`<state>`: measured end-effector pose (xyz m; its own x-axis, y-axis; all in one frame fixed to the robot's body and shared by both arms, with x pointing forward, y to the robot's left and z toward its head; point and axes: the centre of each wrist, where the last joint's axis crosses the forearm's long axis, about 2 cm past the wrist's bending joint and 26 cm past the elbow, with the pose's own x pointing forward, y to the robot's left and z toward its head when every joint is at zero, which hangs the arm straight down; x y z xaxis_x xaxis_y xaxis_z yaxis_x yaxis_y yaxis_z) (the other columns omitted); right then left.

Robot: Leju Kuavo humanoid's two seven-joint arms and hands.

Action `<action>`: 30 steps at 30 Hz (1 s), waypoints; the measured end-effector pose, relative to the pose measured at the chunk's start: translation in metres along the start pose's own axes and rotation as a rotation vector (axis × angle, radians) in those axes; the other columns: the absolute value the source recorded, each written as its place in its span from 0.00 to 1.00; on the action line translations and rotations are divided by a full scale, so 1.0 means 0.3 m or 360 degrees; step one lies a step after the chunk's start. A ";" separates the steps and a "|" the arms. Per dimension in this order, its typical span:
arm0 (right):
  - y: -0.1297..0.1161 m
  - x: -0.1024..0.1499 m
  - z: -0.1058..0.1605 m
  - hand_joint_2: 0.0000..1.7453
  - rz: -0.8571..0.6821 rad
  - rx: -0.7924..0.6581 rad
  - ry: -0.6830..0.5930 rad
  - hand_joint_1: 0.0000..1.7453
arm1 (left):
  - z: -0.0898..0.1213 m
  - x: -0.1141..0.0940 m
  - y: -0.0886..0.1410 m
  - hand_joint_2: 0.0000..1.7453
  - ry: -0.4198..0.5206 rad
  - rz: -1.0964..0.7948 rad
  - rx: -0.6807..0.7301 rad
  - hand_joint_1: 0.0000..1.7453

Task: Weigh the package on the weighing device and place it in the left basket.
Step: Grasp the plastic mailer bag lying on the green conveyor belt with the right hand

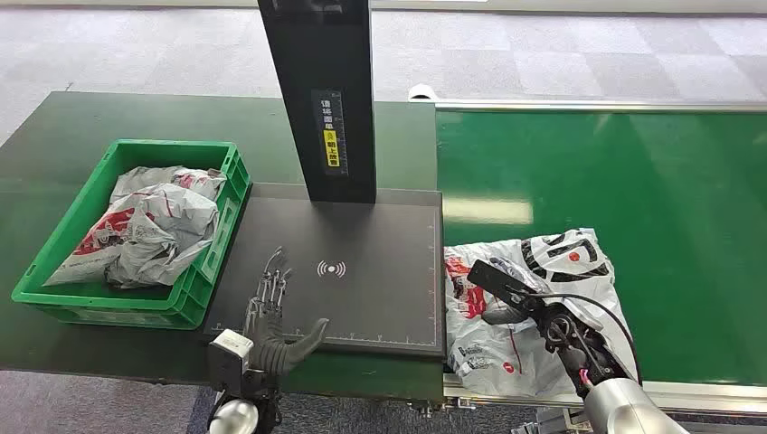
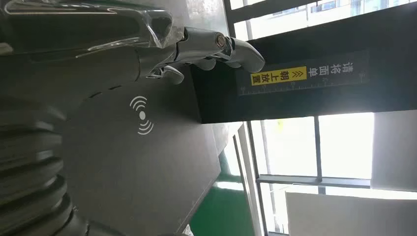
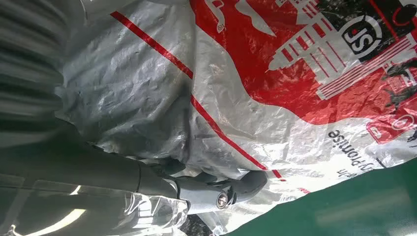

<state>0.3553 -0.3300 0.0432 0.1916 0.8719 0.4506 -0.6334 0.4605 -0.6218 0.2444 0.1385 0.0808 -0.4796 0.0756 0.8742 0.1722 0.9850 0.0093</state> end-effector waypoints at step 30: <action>-0.066 0.060 0.039 1.00 -0.0115 -0.0600 -0.0278 1.00 | 0.065 0.015 -0.003 1.00 0.0034 -0.0034 0.0061 0.00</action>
<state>0.3624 -0.3253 0.0712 0.0749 0.8088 0.5832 -0.2979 0.5763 -0.7610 0.2254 0.1410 0.0752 -0.4641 0.0514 0.8843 0.1289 0.9916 0.0101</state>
